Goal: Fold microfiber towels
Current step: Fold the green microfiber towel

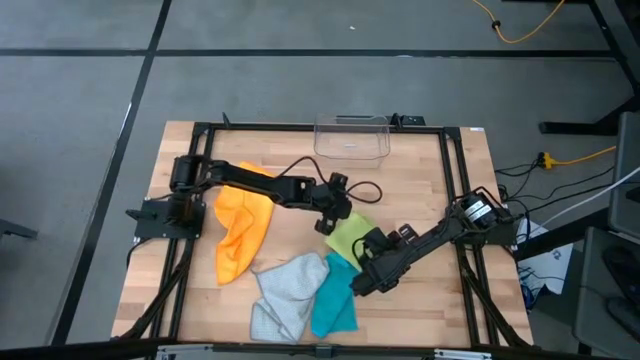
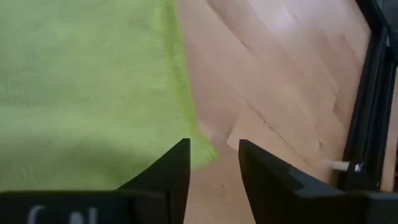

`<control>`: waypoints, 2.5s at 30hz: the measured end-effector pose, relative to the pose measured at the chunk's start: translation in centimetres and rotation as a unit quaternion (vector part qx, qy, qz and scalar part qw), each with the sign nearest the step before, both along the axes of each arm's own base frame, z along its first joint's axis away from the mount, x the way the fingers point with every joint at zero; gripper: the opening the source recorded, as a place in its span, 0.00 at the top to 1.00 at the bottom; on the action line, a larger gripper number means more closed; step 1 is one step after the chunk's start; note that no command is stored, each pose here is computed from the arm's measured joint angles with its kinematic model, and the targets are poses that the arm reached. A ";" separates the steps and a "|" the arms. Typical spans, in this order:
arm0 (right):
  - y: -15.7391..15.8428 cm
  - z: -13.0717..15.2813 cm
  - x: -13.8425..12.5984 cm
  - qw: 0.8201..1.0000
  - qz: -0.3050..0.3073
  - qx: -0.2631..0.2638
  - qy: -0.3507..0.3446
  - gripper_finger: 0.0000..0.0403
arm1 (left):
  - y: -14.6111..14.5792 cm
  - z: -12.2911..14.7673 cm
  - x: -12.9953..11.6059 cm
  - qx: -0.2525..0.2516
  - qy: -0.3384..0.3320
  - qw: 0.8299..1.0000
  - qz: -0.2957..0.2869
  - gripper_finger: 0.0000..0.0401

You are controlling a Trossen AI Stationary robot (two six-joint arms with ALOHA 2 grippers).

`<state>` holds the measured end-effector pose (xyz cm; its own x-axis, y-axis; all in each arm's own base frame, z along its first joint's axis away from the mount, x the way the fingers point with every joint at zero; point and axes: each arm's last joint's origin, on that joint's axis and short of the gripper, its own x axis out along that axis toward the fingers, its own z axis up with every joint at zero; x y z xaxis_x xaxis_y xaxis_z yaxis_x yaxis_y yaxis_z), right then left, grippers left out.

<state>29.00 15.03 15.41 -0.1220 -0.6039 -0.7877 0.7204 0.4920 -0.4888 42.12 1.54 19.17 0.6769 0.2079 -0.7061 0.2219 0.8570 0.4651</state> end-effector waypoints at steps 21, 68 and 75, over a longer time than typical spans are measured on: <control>3.7 4.1 2.9 0.957 0.261 0.125 0.038 0.64 | -2.2 7.2 -9.1 -0.203 0.140 0.951 0.186 0.74; -8.2 -1.7 5.9 0.961 0.148 0.229 0.032 0.64 | -9.0 1.3 -11.7 -0.242 0.217 0.940 0.107 0.74; -12.5 -3.8 3.3 0.973 0.073 0.208 0.074 0.64 | -8.9 1.3 -11.6 -0.240 0.217 0.940 0.106 0.74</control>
